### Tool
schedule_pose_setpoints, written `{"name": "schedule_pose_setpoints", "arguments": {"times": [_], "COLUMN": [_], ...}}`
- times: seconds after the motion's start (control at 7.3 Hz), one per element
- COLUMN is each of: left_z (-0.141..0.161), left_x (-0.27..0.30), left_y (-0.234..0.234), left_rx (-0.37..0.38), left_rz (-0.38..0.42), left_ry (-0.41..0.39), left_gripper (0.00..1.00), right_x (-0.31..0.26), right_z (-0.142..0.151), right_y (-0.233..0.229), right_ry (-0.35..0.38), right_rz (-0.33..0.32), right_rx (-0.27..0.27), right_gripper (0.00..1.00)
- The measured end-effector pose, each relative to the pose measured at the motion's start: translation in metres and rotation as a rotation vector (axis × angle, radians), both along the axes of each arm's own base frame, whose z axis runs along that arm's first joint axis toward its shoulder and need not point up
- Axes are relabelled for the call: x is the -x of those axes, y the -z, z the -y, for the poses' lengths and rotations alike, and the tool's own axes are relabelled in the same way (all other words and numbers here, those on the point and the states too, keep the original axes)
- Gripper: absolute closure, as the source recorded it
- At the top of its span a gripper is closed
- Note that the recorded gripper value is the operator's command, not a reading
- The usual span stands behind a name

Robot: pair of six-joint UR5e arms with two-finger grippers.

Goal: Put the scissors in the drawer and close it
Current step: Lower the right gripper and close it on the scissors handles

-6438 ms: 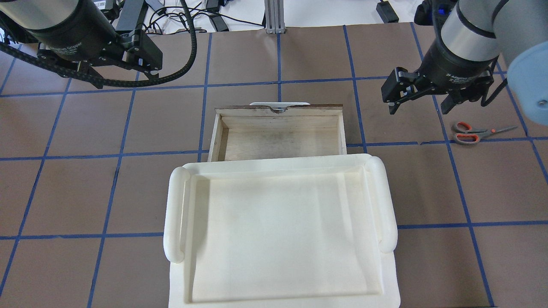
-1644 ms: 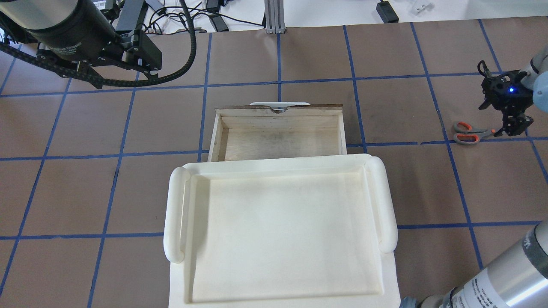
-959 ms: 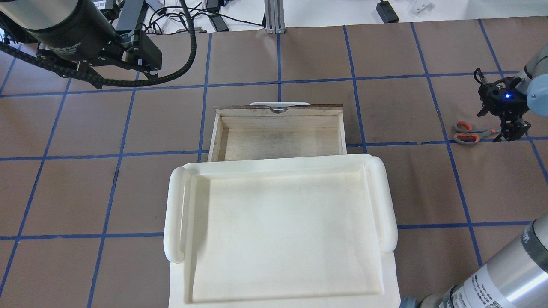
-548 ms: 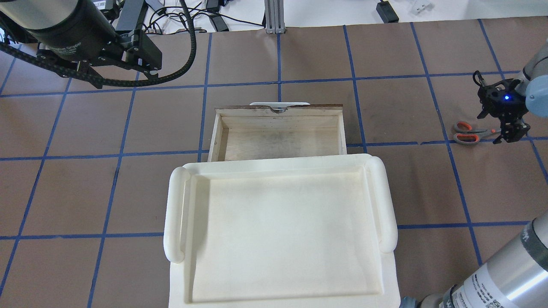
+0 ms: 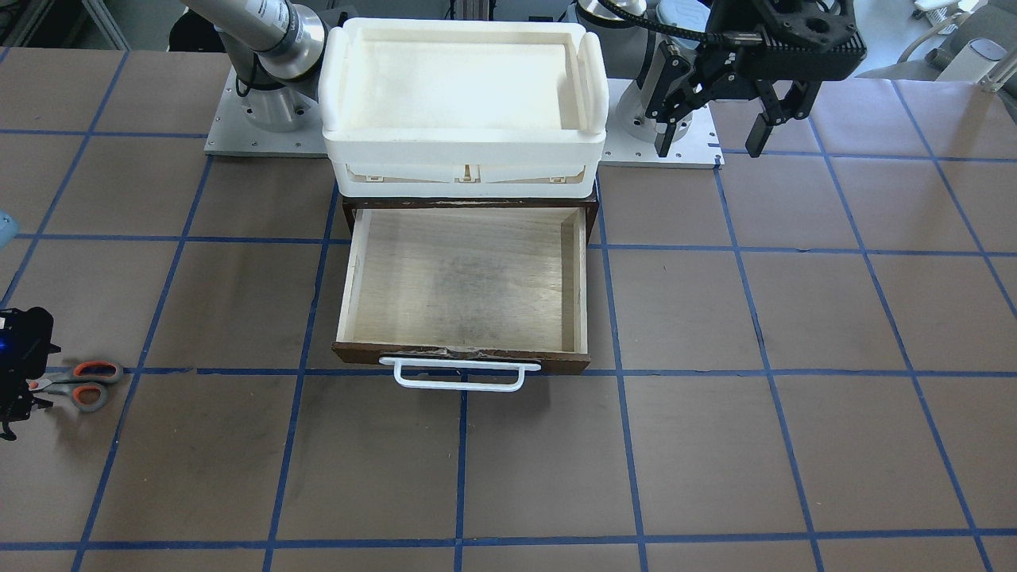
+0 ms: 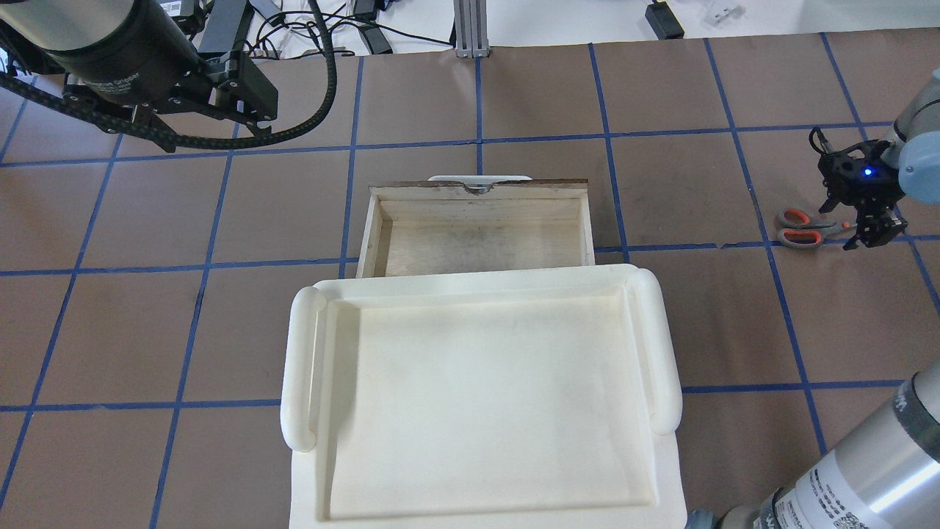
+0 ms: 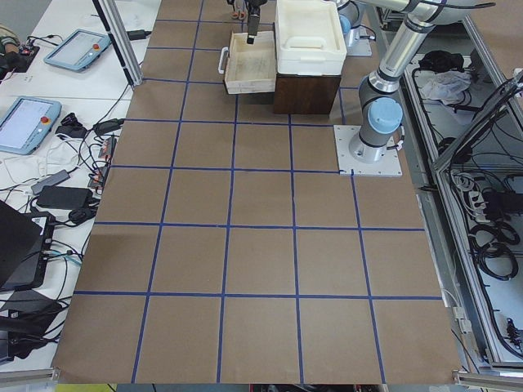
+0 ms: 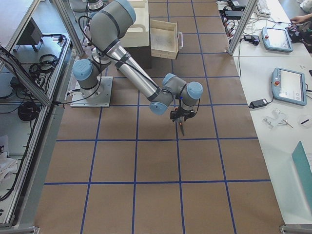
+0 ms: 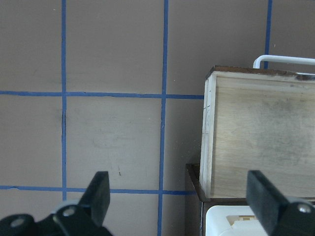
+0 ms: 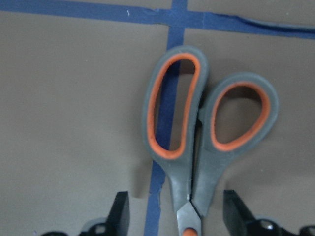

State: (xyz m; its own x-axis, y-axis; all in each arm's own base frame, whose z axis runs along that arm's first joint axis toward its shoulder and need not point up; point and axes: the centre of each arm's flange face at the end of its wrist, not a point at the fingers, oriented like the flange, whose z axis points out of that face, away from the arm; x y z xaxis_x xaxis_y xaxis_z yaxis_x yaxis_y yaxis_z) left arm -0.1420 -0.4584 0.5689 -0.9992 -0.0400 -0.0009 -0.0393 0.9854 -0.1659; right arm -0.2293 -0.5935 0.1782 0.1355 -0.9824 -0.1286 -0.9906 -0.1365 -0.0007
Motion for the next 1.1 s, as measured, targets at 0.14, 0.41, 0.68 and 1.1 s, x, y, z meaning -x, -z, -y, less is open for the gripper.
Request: {"name": "schedule_pose_setpoints", "arguments": {"times": [0.14, 0.41, 0.68, 1.1], "left_z": [0.000, 0.000, 0.000, 0.000], "left_x": [0.000, 0.000, 0.000, 0.000], "left_y": [0.000, 0.000, 0.000, 0.000], "left_rx": [0.000, 0.000, 0.000, 0.000], "left_rz": [0.000, 0.001, 0.001, 0.001], "left_ry": [0.000, 0.000, 0.000, 0.000], "left_gripper": [0.00, 0.00, 0.00, 0.00], "right_x": [0.000, 0.000, 0.001, -0.007], "right_z": [0.000, -0.001, 0.001, 0.004], "right_y": [0.000, 0.000, -0.005, -0.035], "right_ry": [-0.001, -0.020, -0.045, -0.039], "right_rz": [-0.004, -0.007, -0.011, -0.036], "right_rx": [-0.004, -0.008, -0.001, 0.043], "right_gripper": [0.82, 1.00, 1.00, 1.00]}}
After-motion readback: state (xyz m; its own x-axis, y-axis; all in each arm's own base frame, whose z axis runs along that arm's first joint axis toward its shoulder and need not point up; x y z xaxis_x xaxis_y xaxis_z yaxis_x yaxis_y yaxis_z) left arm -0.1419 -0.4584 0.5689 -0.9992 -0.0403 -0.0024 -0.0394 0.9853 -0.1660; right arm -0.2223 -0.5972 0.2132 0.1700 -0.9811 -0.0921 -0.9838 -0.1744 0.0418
